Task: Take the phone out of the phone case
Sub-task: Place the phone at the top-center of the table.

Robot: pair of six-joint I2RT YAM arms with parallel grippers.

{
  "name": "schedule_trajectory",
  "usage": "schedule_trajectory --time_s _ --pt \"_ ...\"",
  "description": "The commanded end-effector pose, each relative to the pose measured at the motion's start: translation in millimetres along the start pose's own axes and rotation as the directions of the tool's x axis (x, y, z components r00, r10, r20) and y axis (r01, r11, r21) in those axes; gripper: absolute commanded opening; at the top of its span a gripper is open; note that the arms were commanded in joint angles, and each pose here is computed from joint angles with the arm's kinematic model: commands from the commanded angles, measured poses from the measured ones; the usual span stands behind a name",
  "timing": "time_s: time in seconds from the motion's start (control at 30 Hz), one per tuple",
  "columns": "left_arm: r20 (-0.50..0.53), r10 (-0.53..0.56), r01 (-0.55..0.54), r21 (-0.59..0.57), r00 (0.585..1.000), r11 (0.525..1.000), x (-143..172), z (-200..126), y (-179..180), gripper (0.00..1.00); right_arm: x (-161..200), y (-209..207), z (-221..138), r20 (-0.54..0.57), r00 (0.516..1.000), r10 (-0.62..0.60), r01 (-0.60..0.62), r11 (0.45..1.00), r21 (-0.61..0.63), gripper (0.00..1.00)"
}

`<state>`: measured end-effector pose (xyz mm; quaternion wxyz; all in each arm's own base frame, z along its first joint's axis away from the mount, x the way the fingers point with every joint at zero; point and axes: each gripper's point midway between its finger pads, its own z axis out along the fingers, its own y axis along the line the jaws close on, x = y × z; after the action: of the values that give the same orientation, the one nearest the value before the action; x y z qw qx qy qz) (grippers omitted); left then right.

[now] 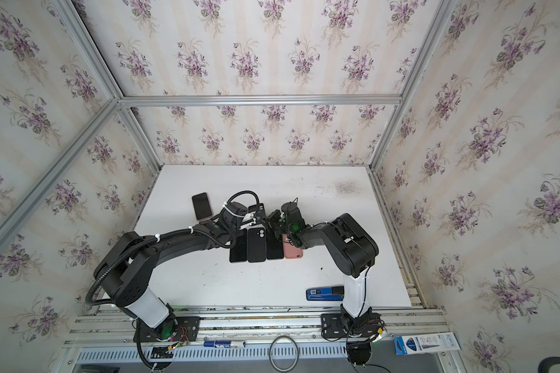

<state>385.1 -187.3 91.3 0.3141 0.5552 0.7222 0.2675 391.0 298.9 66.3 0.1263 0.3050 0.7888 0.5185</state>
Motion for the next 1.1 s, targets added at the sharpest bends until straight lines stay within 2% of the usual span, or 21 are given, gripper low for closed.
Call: schedule_trajectory --time_s 0.0,0.33,0.43,0.77,0.97,1.0,1.07 --pt "0.024 0.009 -0.009 -0.024 1.000 1.000 -6.4 3.5 5.7 0.31 -8.2 12.5 1.2 0.018 1.000 0.012 -0.011 0.998 -0.058 0.00" --pt "-0.007 0.021 -0.021 -0.009 1.000 1.000 -0.1 15.5 0.8 0.35 -7.3 5.1 6.2 0.001 0.999 0.040 -0.040 0.997 -0.071 0.00" --pt "-0.016 0.017 -0.017 -0.009 1.000 1.000 1.8 18.8 1.8 0.41 -7.9 6.2 5.7 0.006 0.999 0.038 -0.038 0.997 -0.071 0.00" --pt "-0.051 0.011 -0.011 0.000 0.999 1.000 9.2 31.1 -3.1 0.48 -8.8 1.0 10.0 0.001 0.999 0.052 -0.052 0.996 -0.069 0.00" --pt "-0.060 -0.001 0.000 -0.012 0.998 1.000 10.6 30.1 -0.1 0.54 -9.2 1.8 11.0 0.001 0.999 0.047 -0.047 0.996 -0.070 0.00" --pt "-0.058 -0.006 0.005 -0.016 0.998 1.000 10.4 28.8 1.5 0.59 -9.4 2.2 11.1 0.002 0.999 0.045 -0.044 0.997 -0.069 0.00" --pt "-0.060 -0.017 0.015 -0.036 0.998 0.999 11.0 24.9 7.6 0.61 -10.1 3.6 12.2 0.003 0.999 0.040 -0.039 0.997 -0.068 0.00"
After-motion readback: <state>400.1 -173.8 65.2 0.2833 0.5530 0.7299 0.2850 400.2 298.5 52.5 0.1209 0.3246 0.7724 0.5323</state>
